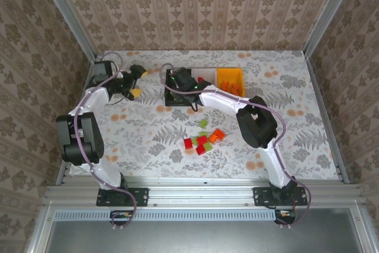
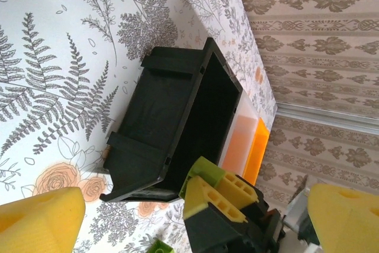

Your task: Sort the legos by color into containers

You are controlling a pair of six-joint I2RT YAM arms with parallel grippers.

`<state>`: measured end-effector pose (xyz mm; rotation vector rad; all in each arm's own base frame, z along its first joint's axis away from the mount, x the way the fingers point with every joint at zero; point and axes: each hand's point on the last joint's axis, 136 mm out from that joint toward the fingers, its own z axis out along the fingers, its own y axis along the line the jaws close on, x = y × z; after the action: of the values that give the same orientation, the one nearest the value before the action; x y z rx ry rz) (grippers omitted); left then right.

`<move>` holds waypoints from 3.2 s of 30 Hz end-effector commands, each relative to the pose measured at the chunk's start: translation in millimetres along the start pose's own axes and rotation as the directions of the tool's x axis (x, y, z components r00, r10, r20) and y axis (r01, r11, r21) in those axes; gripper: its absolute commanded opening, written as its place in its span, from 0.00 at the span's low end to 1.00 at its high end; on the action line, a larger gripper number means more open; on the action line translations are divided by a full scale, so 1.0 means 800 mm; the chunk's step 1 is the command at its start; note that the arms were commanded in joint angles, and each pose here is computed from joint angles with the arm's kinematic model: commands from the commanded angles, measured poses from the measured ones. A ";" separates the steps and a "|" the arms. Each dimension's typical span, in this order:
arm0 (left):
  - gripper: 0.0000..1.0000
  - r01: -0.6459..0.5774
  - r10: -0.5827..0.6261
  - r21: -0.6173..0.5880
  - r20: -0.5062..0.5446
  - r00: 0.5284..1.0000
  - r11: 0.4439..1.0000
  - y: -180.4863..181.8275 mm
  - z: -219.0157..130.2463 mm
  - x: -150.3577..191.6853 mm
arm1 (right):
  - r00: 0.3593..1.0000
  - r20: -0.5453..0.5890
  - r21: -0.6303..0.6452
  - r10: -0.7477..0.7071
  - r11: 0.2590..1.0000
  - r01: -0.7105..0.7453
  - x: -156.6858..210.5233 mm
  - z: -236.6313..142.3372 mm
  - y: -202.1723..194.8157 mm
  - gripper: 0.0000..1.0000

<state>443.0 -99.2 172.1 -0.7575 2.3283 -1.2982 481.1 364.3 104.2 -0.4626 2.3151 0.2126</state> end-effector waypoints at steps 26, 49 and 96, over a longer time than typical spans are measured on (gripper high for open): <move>0.99 -0.045 0.046 0.024 -0.048 0.998 0.999 -0.020 0.008 0.030 | 0.996 0.041 -0.076 0.078 0.994 -0.075 -0.052 -0.057 -0.003 0.49; 1.00 -0.540 0.530 0.048 0.137 0.837 0.840 -0.168 0.011 0.114 | 0.991 0.089 -0.007 0.098 0.995 -0.097 0.031 -0.183 -0.060 0.83; 1.00 -0.289 0.288 0.010 -0.102 0.952 0.957 -0.068 0.046 0.102 | 0.984 -0.168 0.036 -0.054 0.997 0.061 0.105 -0.096 -0.053 0.31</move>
<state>404.9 -210.2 197.0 -0.2835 2.4249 -1.2190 371.9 260.5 38.5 -0.6130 2.5985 0.0275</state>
